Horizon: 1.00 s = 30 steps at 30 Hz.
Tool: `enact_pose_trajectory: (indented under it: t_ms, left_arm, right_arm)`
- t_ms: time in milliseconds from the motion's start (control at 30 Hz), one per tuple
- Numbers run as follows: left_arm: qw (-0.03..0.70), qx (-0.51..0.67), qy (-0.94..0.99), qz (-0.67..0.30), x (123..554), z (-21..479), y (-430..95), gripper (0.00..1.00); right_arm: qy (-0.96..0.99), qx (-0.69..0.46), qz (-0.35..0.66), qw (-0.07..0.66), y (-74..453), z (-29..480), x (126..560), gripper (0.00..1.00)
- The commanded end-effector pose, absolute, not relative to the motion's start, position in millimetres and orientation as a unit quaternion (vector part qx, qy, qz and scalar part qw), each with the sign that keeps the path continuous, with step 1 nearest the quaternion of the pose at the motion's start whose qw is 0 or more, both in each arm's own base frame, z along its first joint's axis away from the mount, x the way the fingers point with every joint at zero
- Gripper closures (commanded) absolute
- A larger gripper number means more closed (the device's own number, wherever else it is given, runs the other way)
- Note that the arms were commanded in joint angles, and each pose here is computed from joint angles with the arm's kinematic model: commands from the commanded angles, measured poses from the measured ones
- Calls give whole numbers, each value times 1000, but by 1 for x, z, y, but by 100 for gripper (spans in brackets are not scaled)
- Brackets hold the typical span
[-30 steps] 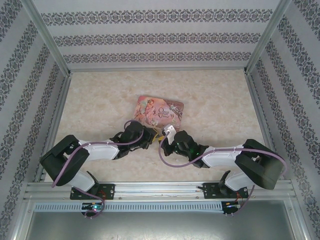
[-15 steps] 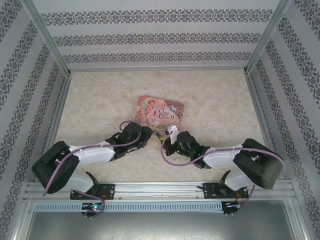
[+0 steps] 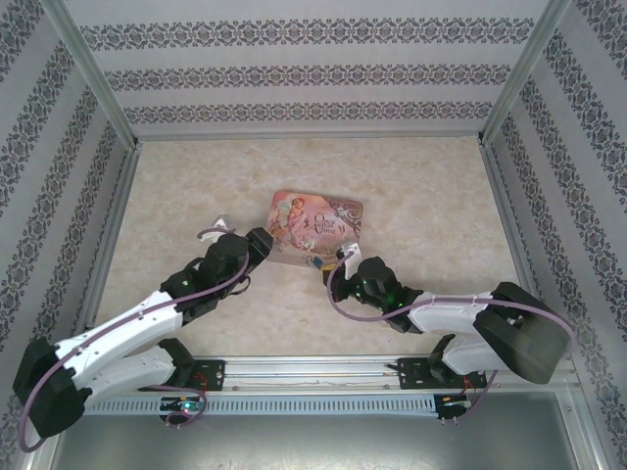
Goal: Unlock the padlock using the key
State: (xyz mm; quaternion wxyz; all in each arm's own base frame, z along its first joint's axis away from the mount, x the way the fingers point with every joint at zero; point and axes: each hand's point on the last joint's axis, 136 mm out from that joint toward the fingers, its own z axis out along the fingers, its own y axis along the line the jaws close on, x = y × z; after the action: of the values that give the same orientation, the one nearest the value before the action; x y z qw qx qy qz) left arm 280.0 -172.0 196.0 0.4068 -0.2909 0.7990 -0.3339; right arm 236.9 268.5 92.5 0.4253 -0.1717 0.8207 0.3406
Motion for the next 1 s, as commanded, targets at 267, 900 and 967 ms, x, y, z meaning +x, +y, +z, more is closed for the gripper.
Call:
enact_pose_trajectory:
  t_ms: [267,900,967]
  left_arm:
    - [499,-180,818,-223,289,237,-151,51]
    - [508,-195,808,-227,285,226,-142,45]
    - [508,-196,808,-224,285,225,-141,44]
  right_arm:
    - [822,-48,394,408,230,101,251,100]
    - [849,24,438,296,204,69,231,100]
    - [851,25,438,288,205,66,230,100]
